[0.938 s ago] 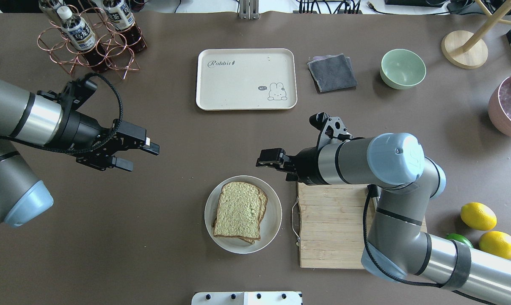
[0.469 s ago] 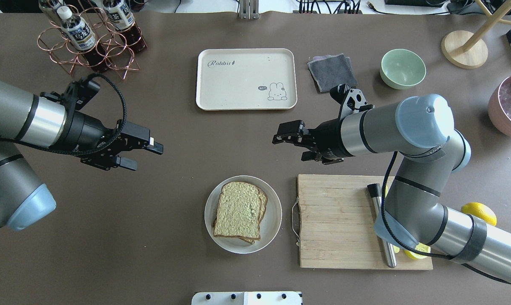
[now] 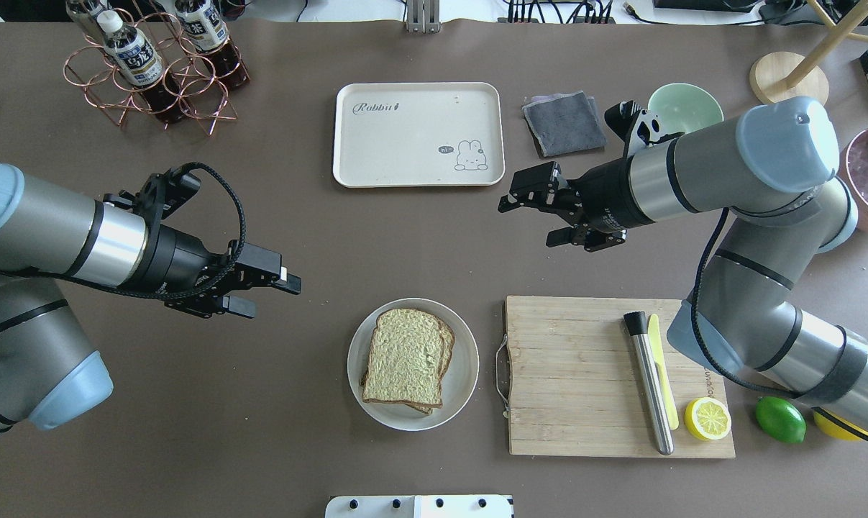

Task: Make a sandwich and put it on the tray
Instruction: 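Withdraw the right gripper while the left gripper moves to the plate rim, then grasp the white plate rim with the left gripper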

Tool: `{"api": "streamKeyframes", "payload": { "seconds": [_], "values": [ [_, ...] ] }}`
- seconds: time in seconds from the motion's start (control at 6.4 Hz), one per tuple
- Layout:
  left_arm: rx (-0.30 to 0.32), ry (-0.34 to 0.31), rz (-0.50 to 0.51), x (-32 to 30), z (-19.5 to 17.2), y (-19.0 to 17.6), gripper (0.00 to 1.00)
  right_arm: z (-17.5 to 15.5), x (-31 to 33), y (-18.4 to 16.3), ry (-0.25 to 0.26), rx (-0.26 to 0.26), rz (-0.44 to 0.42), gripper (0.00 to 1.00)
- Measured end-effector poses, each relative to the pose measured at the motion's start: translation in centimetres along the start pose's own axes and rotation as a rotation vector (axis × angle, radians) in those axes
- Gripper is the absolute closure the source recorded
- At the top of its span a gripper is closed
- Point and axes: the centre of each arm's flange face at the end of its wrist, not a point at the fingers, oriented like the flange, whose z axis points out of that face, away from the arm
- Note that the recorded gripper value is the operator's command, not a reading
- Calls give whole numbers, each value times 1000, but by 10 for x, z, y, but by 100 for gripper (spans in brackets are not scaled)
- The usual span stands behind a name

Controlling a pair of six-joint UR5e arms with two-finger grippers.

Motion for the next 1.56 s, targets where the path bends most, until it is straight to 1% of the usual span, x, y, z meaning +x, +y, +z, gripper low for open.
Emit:
{"api": "streamKeyframes", "payload": {
  "seconds": [0.31, 0.47, 0.62, 0.78, 0.94, 1.09, 1.25, 1.41, 1.56],
  "values": [
    [-62, -14, 1, -5, 24, 24, 2, -7, 18, 12, 24, -117, -97, 1],
    [-84, -23, 3, -8, 38, 39, 3, -9, 23, 15, 27, -140, -127, 1],
    [-73, -26, 10, -10, 59, 58, 3, -13, 28, 17, 28, -146, -154, 1],
    [-32, -27, 18, -12, 81, 74, 3, -16, 34, 15, 33, -144, -173, 1],
    [21, -24, 25, -12, 92, 80, 3, -19, 36, 14, 33, -140, -180, 1],
    [68, -21, 39, -12, 95, 79, 3, -20, 37, 13, 34, -136, -181, 1],
    [90, -22, 75, -15, 96, 77, 3, -19, 37, 13, 35, -131, -181, 1],
    [99, -30, 109, -21, 98, 75, 11, -19, 38, 12, 37, -127, -180, 1],
    [103, -47, 117, -29, 103, 72, 20, -18, 38, 11, 38, -125, -179, 1]
  ]
}}
